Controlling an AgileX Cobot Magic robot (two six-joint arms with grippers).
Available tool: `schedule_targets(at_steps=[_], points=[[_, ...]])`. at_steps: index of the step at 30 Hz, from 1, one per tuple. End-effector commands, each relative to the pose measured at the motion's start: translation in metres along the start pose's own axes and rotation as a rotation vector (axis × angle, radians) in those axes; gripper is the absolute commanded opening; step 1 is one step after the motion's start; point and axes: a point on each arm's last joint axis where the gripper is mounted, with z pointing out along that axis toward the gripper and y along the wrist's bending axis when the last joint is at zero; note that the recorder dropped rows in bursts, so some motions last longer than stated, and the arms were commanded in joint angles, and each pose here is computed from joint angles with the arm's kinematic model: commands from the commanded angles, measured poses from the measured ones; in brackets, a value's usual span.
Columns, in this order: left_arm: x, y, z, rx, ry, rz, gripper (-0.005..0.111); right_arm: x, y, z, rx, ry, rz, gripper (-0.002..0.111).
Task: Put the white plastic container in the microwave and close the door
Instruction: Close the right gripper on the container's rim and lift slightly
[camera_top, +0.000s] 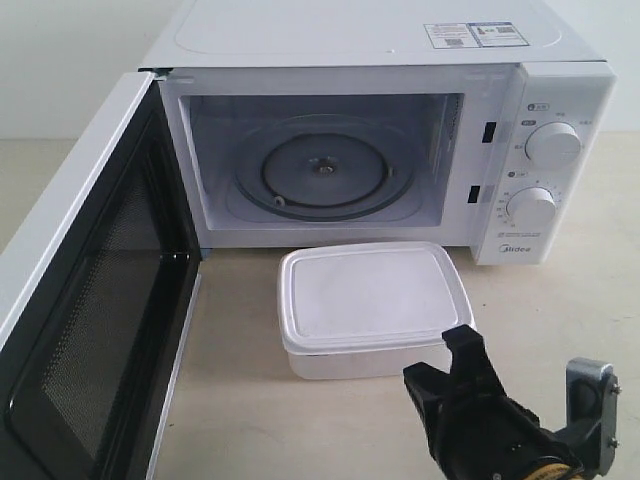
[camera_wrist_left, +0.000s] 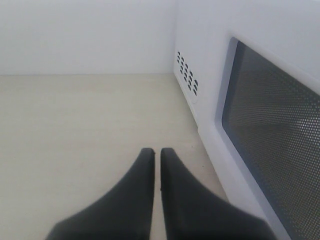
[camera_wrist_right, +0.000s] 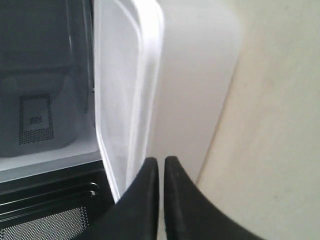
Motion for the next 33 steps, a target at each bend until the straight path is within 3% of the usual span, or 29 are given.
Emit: schedule_targets(at_steps=[1,3,7,9,27,33], points=[[0.000,0.000,0.000,-0.003,-0.003,-0.007,0.004,0.000,-0.002,-0.003,0.007,0.044,0.036,0.002],[0.000,0.000,0.000,-0.003,-0.003,-0.007,0.004,0.005,0.001,0.000,-0.009,0.050,0.042,0.012],[0.000,0.000,0.000,-0.003,-0.003,-0.007,0.004,0.016,0.009,0.009,-0.050,0.067,0.079,0.046],[0.000,0.000,0.000,-0.003,-0.003,-0.007,0.004,0.021,0.010,0.014,-0.017,0.054,0.108,0.054],[0.000,0.000,0.000,-0.003,-0.003,-0.007,0.004,0.029,0.021,0.032,0.002,-0.104,0.206,0.053],[0.000,0.000,0.000,-0.003,-0.003,-0.007,0.004,0.031,0.024,0.035,-0.004,-0.132,0.175,0.040]])
